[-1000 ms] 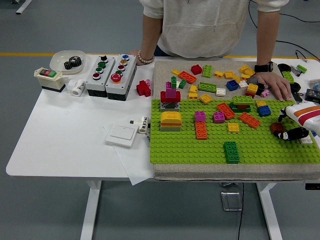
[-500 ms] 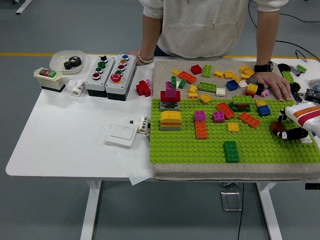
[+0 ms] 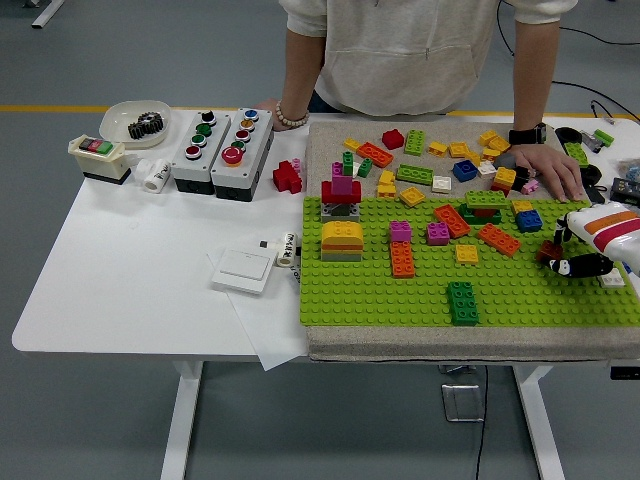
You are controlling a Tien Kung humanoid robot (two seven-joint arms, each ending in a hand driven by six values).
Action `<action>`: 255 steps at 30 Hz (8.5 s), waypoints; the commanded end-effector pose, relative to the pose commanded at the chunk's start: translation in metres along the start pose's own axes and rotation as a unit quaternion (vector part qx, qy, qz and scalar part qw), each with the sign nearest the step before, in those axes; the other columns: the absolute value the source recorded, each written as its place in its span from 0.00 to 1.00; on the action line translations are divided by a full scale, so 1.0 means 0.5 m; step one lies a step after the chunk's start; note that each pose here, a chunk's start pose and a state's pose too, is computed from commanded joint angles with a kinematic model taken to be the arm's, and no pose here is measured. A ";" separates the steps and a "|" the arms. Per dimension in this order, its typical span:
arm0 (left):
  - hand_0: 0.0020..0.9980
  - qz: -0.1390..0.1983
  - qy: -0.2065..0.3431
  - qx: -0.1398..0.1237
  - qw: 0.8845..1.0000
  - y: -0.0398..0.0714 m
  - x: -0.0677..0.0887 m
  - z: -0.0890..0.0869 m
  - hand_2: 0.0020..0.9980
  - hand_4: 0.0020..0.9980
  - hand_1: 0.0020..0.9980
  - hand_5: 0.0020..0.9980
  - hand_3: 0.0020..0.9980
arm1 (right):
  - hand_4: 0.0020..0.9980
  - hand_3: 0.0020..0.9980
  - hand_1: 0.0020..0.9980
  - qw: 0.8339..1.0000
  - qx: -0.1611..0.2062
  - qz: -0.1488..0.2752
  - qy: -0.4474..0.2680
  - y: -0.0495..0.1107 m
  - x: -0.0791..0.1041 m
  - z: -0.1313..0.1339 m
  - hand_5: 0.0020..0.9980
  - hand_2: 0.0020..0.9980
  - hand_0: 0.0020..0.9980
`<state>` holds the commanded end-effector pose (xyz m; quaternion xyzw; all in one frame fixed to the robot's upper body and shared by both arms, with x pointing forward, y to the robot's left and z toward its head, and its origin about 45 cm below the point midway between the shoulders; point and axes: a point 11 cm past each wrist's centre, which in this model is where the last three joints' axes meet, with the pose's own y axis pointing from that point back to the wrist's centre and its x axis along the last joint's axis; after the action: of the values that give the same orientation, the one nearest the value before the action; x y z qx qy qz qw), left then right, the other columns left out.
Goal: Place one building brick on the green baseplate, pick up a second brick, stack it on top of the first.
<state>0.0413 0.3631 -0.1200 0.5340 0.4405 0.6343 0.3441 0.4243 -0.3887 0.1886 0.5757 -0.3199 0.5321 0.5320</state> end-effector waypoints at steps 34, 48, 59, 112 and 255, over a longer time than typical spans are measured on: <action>0.80 0.003 -0.010 0.009 1.000 -0.003 0.005 -0.017 0.77 0.66 0.77 0.68 0.60 | 0.62 0.50 0.42 0.993 0.097 0.058 0.029 0.054 0.056 -0.108 0.54 0.50 0.29; 0.79 0.004 -0.012 0.008 1.000 -0.003 0.007 -0.015 0.77 0.66 0.77 0.68 0.60 | 0.62 0.51 0.42 0.982 0.172 0.072 0.033 0.074 0.069 -0.195 0.53 0.50 0.29; 0.79 0.003 -0.010 0.006 1.000 -0.002 0.005 -0.012 0.76 0.66 0.77 0.68 0.60 | 0.63 0.51 0.42 0.977 0.198 0.070 0.038 0.062 0.069 -0.232 0.52 0.51 0.29; 0.79 0.004 -0.009 0.005 1.000 -0.003 0.007 -0.010 0.76 0.67 0.77 0.68 0.60 | 0.75 0.52 0.44 0.971 0.224 0.062 0.052 0.069 0.063 -0.255 0.49 0.52 0.29; 0.78 0.006 -0.018 0.007 1.000 -0.003 0.009 -0.012 0.76 0.66 0.76 0.69 0.60 | 0.90 0.60 0.62 0.979 0.194 0.033 -0.062 0.153 0.040 -0.239 0.80 0.68 0.60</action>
<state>0.0346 0.3669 -0.1201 0.5503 0.4356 0.6236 0.3445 0.3250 -0.2882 0.2123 0.6887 -0.2617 0.5647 0.3719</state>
